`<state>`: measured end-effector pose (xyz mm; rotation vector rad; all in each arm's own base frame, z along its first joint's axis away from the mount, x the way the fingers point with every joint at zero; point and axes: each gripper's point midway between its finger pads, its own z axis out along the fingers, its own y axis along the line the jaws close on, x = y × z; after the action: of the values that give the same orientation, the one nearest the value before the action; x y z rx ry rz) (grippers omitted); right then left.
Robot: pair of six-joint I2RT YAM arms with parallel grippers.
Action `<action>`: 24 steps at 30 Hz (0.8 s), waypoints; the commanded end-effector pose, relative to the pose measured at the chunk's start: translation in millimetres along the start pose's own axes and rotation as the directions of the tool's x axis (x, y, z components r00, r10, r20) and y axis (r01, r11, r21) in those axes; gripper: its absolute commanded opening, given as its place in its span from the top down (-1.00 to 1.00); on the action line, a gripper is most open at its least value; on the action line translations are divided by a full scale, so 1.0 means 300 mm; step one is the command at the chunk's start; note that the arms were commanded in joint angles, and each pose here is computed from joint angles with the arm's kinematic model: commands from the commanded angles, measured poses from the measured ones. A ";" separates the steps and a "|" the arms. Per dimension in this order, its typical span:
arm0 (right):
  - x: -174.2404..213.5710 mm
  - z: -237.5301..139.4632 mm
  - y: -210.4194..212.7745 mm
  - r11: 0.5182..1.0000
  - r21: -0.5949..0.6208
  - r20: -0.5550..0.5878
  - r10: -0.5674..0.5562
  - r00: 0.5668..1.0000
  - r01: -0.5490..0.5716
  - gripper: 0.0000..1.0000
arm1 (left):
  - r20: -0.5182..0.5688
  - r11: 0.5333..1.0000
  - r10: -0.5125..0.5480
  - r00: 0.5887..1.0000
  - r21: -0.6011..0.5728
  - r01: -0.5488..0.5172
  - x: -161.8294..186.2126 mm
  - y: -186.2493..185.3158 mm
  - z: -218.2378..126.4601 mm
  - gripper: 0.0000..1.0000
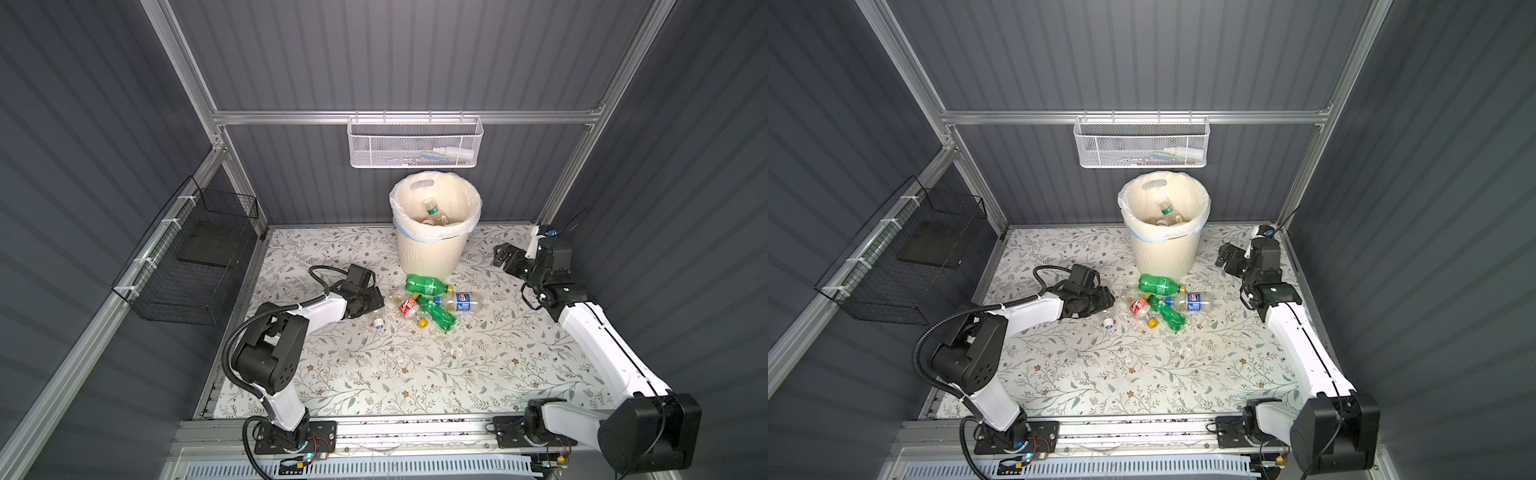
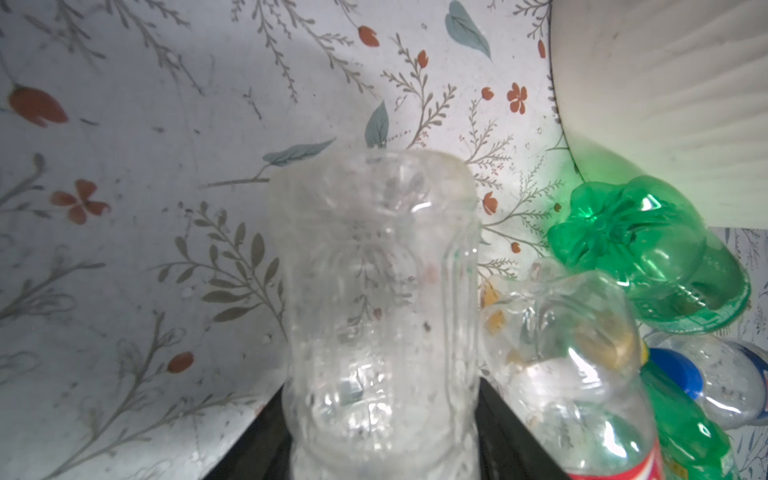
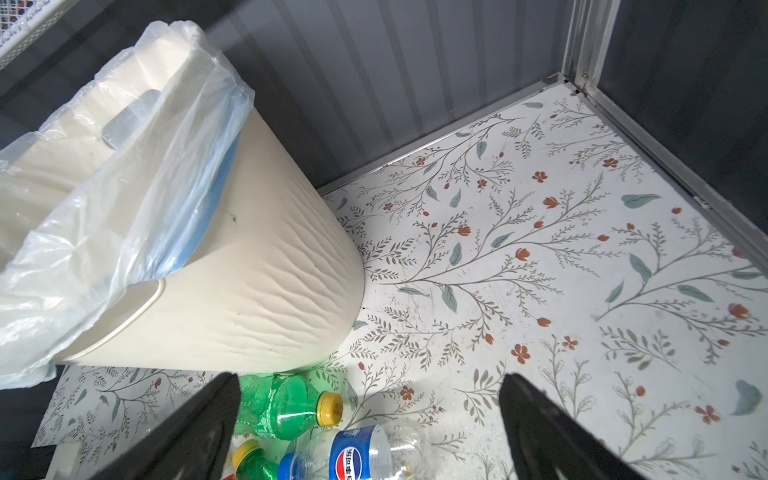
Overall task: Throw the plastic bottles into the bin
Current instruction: 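Close the left gripper on the clear unlabelled bottle and lift it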
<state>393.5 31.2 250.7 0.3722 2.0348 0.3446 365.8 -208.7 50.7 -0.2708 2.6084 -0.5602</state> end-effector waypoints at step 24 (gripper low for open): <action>0.322 0.088 0.024 0.996 -0.092 -0.320 -0.036 0.947 0.006 -0.92 | 0.366 0.968 0.175 0.914 0.104 -0.227 -0.162 -0.057 -0.378 -0.25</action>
<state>381.1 68.8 175.6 0.2772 2.2829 0.4930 353.4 -180.1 145.1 -0.0916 2.2961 -0.5954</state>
